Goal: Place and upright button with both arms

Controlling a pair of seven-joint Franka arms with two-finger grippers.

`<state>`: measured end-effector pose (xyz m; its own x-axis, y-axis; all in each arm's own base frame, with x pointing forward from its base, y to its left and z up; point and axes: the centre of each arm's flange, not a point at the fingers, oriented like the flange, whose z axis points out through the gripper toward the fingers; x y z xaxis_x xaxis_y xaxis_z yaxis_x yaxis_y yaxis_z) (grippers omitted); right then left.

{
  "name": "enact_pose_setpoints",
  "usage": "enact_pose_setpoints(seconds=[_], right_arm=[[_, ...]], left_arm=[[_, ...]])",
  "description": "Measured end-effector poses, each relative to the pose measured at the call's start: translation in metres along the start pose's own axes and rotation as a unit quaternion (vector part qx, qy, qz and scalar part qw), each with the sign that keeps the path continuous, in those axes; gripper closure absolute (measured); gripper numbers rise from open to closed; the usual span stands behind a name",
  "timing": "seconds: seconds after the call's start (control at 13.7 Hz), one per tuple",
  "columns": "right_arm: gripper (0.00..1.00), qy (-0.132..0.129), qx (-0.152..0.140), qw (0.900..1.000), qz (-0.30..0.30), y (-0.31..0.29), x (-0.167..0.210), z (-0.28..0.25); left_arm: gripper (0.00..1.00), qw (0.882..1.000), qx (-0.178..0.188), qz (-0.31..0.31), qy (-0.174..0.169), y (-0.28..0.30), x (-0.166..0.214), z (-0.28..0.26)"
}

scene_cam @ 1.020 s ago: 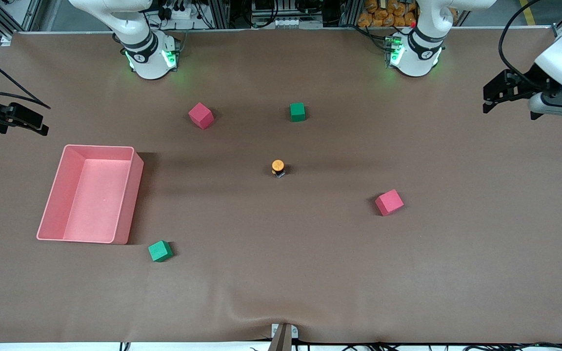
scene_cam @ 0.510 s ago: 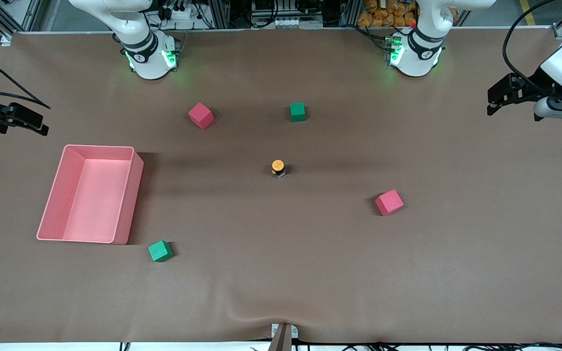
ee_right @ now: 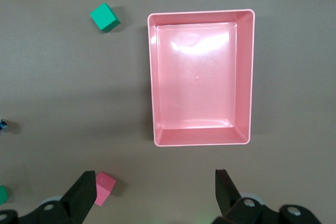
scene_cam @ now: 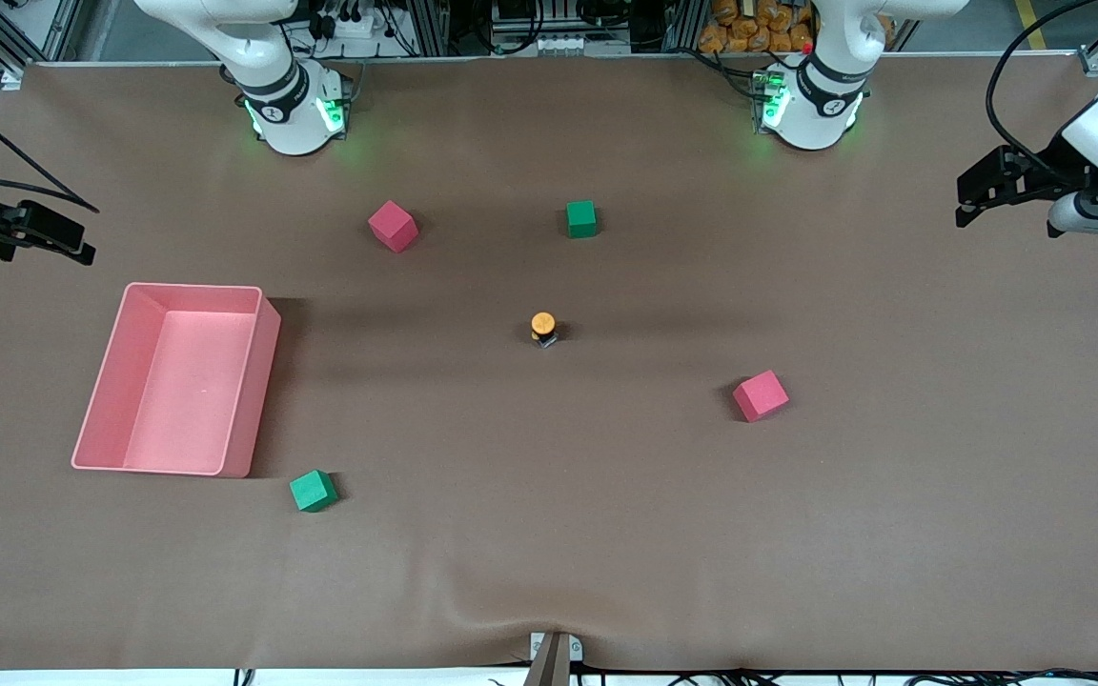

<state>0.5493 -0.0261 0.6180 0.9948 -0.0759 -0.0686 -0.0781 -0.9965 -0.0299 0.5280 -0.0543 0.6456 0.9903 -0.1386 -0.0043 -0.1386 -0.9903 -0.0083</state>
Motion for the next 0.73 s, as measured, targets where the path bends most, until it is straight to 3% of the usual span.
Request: enact_pose_setpoints(seconds=[0.73], right_arm=[[0.00,-0.001,0.000,1.000,0.000,0.0004,-0.0003,0.0003]], left_arm=[[0.00,1.000,0.004,-0.001,0.002,0.0000,0.0005,0.0000]])
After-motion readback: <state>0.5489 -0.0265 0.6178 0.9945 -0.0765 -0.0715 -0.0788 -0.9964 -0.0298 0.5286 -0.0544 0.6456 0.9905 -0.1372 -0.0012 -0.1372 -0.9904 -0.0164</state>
